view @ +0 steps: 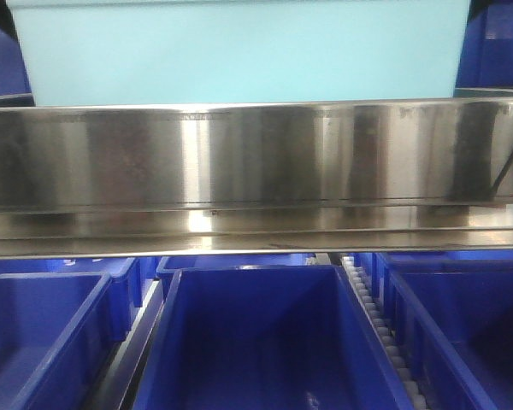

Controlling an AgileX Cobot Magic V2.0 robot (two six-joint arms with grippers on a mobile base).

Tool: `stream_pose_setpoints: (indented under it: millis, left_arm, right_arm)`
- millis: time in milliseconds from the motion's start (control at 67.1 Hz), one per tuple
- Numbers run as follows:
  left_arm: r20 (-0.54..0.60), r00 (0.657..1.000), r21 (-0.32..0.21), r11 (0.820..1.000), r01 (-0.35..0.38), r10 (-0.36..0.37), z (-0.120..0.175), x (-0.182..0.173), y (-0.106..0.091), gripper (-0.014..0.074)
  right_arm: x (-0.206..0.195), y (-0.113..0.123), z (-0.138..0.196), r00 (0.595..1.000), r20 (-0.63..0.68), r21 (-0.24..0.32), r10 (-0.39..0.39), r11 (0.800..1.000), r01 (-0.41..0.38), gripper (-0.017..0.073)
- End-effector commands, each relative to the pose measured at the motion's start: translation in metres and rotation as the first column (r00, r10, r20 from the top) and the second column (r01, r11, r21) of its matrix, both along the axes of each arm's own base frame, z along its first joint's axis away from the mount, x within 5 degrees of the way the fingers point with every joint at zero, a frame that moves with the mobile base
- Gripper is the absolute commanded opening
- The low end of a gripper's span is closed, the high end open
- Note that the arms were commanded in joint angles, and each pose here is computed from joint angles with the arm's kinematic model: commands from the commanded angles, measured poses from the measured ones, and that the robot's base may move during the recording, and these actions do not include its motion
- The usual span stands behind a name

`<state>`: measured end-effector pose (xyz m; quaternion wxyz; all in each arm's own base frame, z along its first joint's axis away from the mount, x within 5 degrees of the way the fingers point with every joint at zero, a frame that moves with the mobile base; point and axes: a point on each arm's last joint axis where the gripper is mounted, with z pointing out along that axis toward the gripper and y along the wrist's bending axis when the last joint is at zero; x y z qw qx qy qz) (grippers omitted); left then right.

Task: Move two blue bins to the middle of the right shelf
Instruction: 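Close both grippers on the side walls of the light blue bin, then lift the light blue bin and pull it off the shelf toward the robot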

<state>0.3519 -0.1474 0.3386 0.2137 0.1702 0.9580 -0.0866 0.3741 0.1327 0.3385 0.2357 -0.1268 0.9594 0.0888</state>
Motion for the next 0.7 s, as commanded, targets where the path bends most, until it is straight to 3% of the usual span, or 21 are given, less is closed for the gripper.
stream_pose_setpoints:
  millis: [0, 372, 685]
  left_arm:
    - [0.018, 1.000, 0.004, 1.000, -0.003, 0.003, 0.004, 0.000, 0.001, -0.0110]
    - [0.027, 1.000, -0.005, 1.000, 0.000, 0.001, 0.019, -0.009, 0.004, -0.0111]
    - [0.211, 0.977, -0.100, 0.995, -0.006, 0.027, 0.094, -0.052, 0.020, -0.0111]
  right_arm:
    - [-0.001, -0.003, 0.002, 1.000, 0.000, -0.030, 0.002, 1.000, -0.002, -0.0161]
    - [-0.011, -0.006, 0.017, 1.000, 0.015, -0.010, -0.023, 1.000, 0.023, -0.0152]
    - [-0.051, -0.020, 0.081, 0.979, 0.202, 0.058, -0.031, 0.998, 0.020, -0.0152]
